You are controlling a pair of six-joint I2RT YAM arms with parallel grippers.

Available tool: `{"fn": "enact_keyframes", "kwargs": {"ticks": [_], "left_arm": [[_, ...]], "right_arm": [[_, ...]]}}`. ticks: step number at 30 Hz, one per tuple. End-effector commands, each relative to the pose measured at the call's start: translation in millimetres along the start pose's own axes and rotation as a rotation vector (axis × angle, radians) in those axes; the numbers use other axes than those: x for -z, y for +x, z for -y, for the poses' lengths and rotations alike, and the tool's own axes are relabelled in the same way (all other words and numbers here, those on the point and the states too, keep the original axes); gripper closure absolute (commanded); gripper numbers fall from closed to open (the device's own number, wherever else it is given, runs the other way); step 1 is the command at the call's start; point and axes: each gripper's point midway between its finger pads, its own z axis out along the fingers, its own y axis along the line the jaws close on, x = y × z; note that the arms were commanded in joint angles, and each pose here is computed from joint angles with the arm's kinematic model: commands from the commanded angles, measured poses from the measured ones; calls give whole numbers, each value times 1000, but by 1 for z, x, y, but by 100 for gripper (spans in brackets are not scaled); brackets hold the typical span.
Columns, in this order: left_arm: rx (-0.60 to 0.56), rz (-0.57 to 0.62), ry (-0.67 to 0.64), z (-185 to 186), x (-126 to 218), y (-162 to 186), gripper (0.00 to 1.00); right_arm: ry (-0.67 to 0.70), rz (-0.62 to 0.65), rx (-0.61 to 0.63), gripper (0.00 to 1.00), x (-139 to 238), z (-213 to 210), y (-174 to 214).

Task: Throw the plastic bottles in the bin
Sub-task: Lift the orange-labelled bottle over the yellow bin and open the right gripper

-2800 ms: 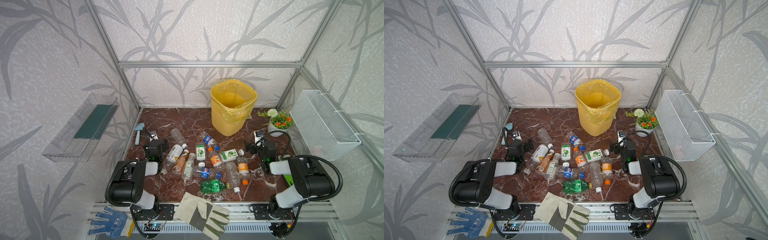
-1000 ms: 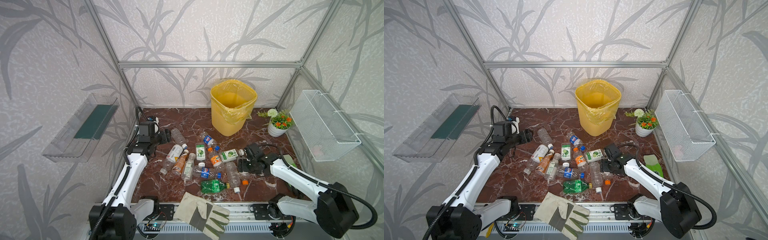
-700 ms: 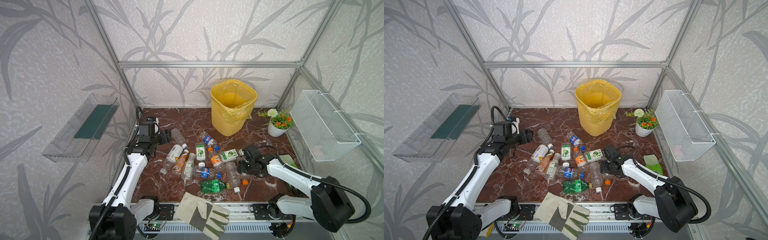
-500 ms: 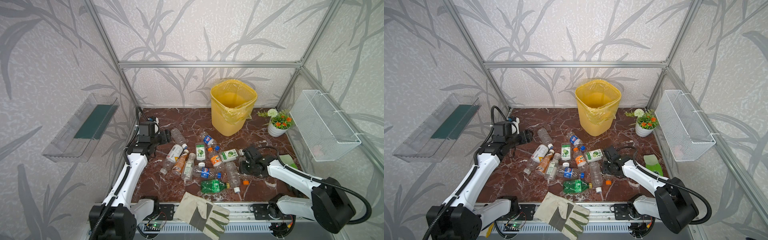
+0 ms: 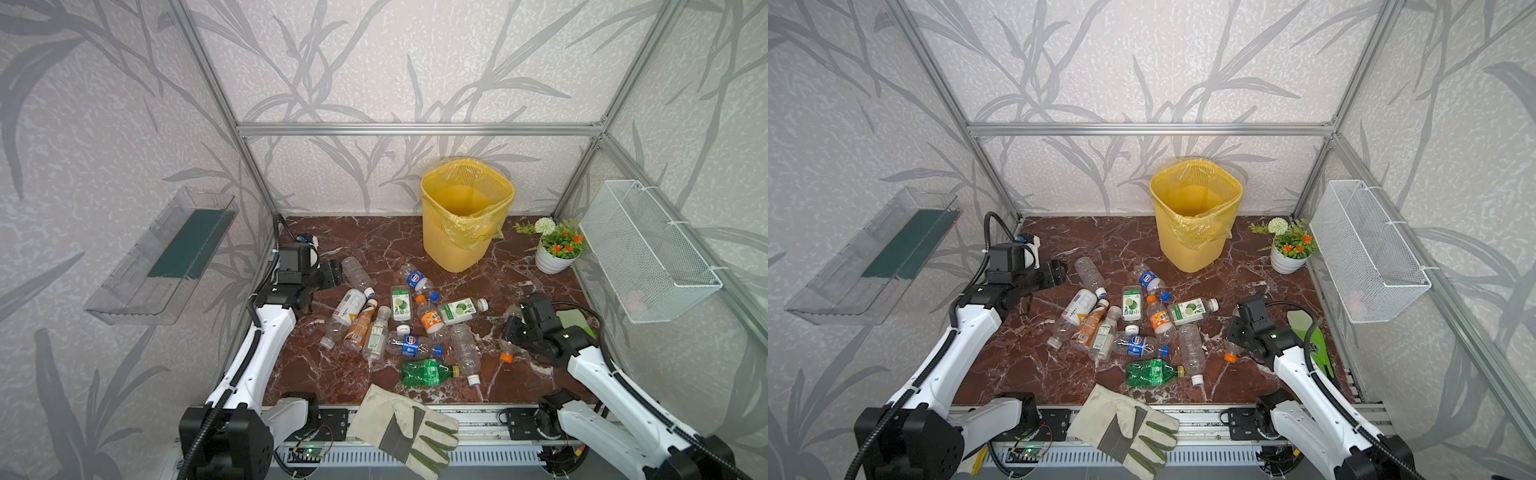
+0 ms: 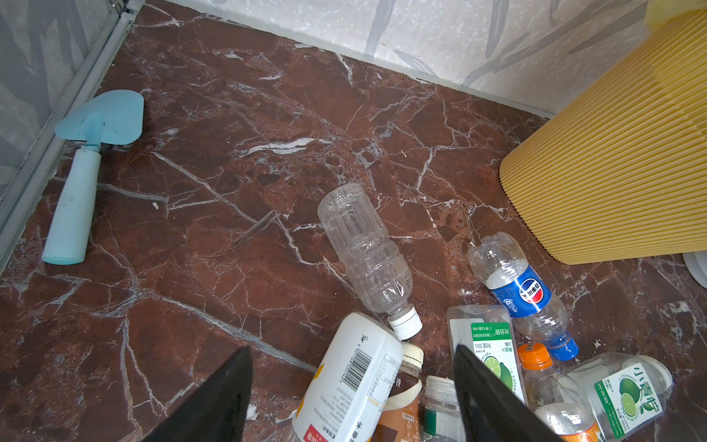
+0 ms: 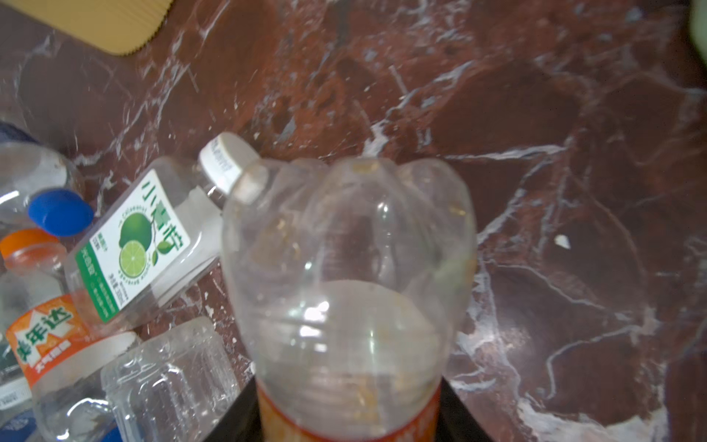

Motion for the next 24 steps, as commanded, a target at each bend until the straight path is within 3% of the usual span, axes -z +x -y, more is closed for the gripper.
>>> {"fn": "enact_keyframes", "kwargs": {"ticks": [1,4,8,9,11,15,20,24], "left_arm": [[-2,14,20,6,0,-8,18],[-1,15,18,5,-1,-10,18],[-6,20,21,6,2,-12,18],[-5,20,15,5,3,-11,18],[2,20,4,3,7,-7,18],[49,0,5,1,17,11,6],[129,-13,8,-3,19,32,4],[181,-99,3,-4,13,53,4]], "right_arm": [[-69,37,10,50,24,-13,-21],[-213,235,123,51,90,-79,-107],[-547,427,183,50,194,-207,-229],[-622,486,188,42,217,-231,-253],[-630,552,187,4,233,-248,-290],[-638,359,186,1,193,-243,-290],[-589,396,54,1,149,-183,-268],[-469,419,49,1,133,-138,-242]]}}
